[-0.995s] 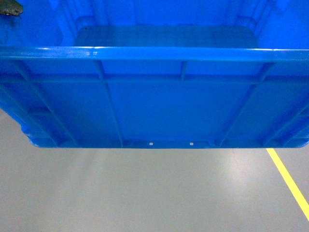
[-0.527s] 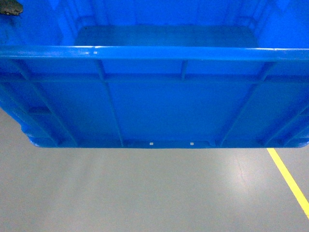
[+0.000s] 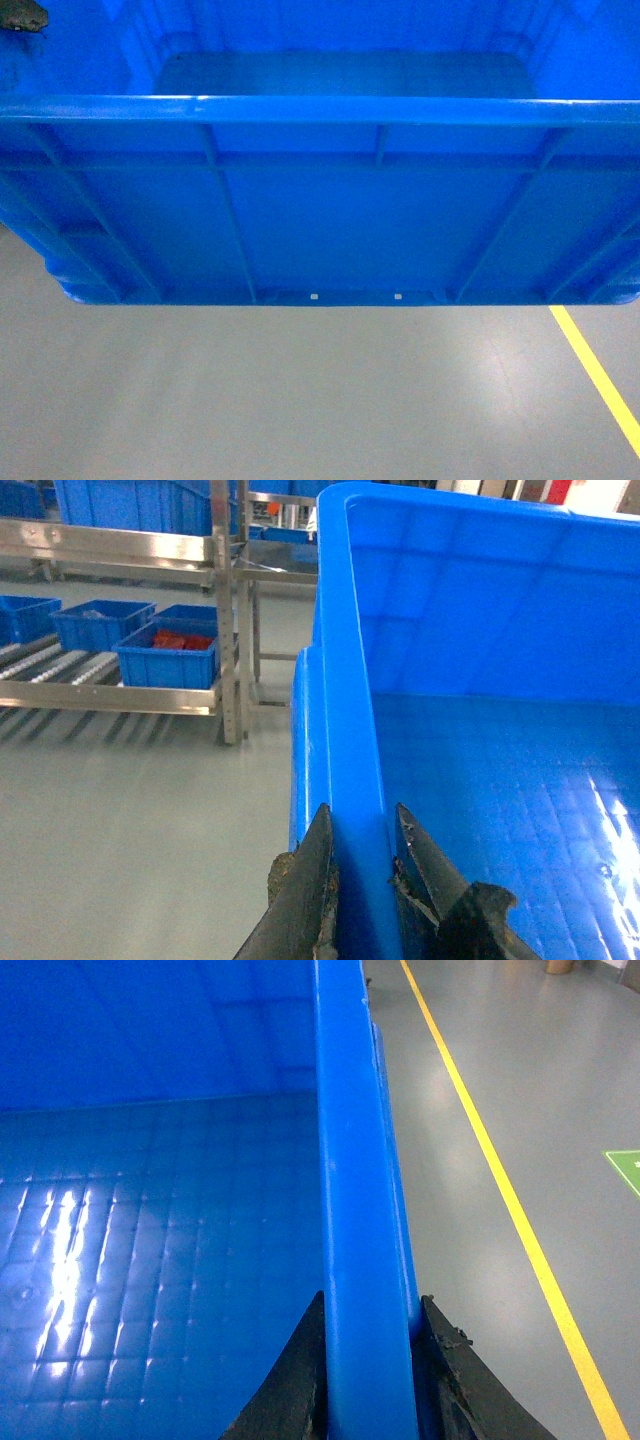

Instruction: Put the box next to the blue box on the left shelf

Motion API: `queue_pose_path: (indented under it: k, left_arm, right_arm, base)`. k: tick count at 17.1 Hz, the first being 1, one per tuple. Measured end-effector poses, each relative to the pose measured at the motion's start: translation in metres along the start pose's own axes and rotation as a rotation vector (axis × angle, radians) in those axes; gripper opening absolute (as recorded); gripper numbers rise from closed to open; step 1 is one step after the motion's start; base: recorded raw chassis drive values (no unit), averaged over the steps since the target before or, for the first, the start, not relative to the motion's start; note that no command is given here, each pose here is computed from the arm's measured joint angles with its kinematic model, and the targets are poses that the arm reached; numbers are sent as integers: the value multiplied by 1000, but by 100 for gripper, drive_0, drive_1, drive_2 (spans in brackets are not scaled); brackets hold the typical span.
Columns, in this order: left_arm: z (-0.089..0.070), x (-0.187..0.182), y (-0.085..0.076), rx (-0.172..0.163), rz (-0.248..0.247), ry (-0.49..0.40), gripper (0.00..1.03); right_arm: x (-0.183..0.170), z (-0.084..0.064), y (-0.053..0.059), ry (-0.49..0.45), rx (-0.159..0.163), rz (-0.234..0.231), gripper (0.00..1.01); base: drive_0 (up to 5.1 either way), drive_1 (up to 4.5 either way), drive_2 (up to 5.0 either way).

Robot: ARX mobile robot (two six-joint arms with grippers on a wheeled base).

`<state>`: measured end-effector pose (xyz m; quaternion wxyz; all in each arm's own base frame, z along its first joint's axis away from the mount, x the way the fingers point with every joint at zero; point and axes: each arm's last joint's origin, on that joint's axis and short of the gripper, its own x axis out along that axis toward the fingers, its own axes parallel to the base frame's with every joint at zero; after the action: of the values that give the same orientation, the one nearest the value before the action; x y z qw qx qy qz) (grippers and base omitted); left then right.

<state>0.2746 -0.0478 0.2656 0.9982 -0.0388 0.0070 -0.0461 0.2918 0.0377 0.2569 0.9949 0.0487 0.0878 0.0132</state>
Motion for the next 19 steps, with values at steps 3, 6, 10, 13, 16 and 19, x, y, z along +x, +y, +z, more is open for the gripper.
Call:
queue_pose_path:
  k: [3,6,10,13,16,19]
  left_arm:
    - [0,0,0,0,0,1,9]
    - [0,0,0,0,0,-1,9]
    - [0,0,0,0,0,0,9]
    - [0,0,0,0,1,5,9]
    - [0,0,0,0,1,2,9]
    - [0,0,0,0,0,-1,9]
  right_arm:
    - [0,0,0,3,0,0,16]
    - [0,0,0,3,0,0,16]
    - [0,0,0,4,0,0,16]
    - [0,0,0,2,0,1,16]
    - [0,0,0,0,0,0,16]
    - [0,0,0,0,0,0,16]
  base:
    - [17,445,-410]
    - [17,445,-410]
    - [17,445,-410]
    - [-3,425,-430]
    - [-1,427,-428]
    - [-1,426,-428]
